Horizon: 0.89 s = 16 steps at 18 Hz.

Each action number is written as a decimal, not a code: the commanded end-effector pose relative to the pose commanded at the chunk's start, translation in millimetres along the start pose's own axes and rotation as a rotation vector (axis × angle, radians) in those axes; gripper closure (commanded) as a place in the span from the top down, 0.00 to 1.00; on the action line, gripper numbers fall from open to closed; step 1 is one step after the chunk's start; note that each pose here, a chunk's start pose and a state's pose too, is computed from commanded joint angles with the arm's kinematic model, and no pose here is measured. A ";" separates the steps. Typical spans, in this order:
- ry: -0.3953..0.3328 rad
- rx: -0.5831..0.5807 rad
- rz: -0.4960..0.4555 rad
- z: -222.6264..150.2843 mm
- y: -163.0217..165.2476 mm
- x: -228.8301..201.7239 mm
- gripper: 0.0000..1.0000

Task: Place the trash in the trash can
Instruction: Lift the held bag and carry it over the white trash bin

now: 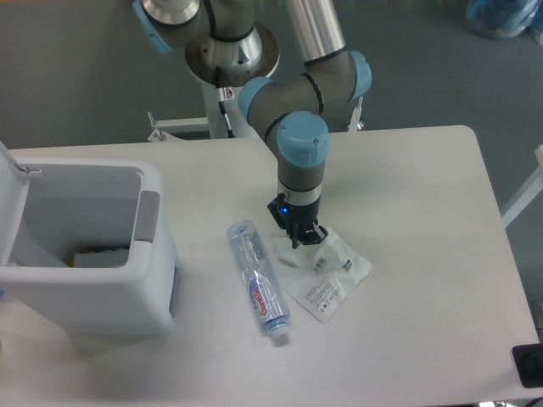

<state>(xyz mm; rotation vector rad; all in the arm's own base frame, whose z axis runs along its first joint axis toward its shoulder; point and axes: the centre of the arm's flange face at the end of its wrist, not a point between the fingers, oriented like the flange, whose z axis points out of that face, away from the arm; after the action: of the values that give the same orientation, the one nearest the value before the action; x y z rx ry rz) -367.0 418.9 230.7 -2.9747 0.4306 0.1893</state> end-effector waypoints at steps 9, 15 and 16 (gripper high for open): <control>-0.051 0.005 -0.061 -106.9 26.3 -54.3 0.00; 0.051 0.052 -0.106 -204.2 23.7 -87.8 0.00; 0.069 0.074 -0.115 -216.3 20.0 -88.3 0.00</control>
<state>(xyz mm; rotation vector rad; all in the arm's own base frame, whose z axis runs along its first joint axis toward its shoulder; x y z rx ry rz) -434.1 392.4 453.8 -2.9294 0.2665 0.0575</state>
